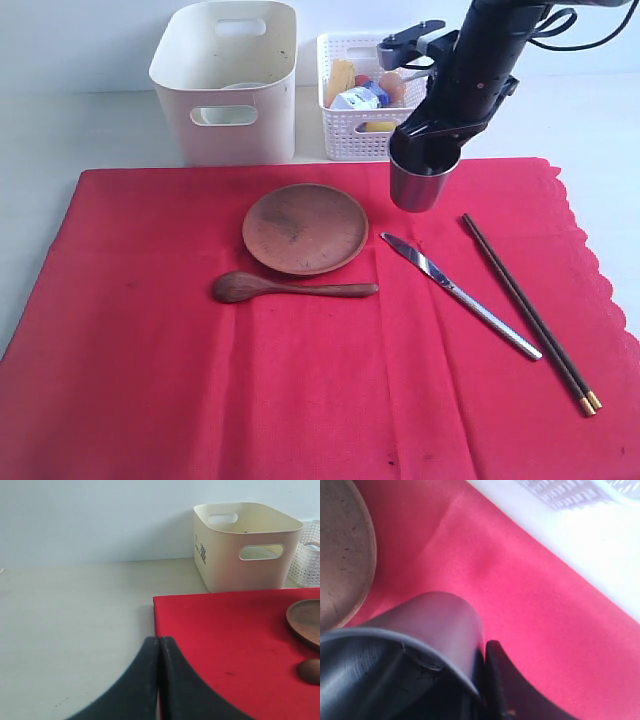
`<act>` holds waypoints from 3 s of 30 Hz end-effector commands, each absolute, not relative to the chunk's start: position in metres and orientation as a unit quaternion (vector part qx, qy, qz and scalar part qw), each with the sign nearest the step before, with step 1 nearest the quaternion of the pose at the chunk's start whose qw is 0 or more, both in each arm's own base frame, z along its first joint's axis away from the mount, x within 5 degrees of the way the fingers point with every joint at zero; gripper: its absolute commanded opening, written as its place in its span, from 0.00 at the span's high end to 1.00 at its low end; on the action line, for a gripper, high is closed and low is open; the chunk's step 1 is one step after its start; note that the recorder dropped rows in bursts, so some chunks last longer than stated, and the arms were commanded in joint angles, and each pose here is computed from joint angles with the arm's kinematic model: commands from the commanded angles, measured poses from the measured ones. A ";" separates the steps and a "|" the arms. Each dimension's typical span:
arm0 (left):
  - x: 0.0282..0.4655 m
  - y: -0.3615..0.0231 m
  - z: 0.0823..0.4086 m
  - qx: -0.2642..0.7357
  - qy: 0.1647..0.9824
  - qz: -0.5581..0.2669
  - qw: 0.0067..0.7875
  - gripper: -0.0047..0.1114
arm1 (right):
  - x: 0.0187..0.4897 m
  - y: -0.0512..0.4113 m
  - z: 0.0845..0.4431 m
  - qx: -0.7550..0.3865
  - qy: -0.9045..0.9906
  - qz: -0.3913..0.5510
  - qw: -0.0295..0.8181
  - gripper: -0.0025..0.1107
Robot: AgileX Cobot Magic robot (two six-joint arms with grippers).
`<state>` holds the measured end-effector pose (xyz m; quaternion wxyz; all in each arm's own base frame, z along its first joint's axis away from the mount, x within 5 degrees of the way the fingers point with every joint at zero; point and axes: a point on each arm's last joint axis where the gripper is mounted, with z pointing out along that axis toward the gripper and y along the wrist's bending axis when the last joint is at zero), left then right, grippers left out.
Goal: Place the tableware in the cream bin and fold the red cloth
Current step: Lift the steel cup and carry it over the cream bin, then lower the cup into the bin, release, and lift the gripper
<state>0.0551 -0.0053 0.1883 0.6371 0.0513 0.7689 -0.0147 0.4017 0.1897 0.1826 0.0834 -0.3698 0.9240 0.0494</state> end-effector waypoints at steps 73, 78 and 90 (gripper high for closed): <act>0.055 -0.005 0.189 0.047 0.766 -0.019 0.641 0.95 | 0.438 0.307 0.210 -0.227 0.823 0.286 0.434 0.98; 0.055 -0.005 0.189 0.047 0.766 -0.019 0.641 0.95 | 0.439 0.307 0.207 -0.226 0.824 0.284 0.435 0.98; 0.055 -0.005 0.189 0.047 0.766 -0.019 0.641 0.95 | 0.439 0.307 0.208 -0.224 0.824 0.283 0.437 0.98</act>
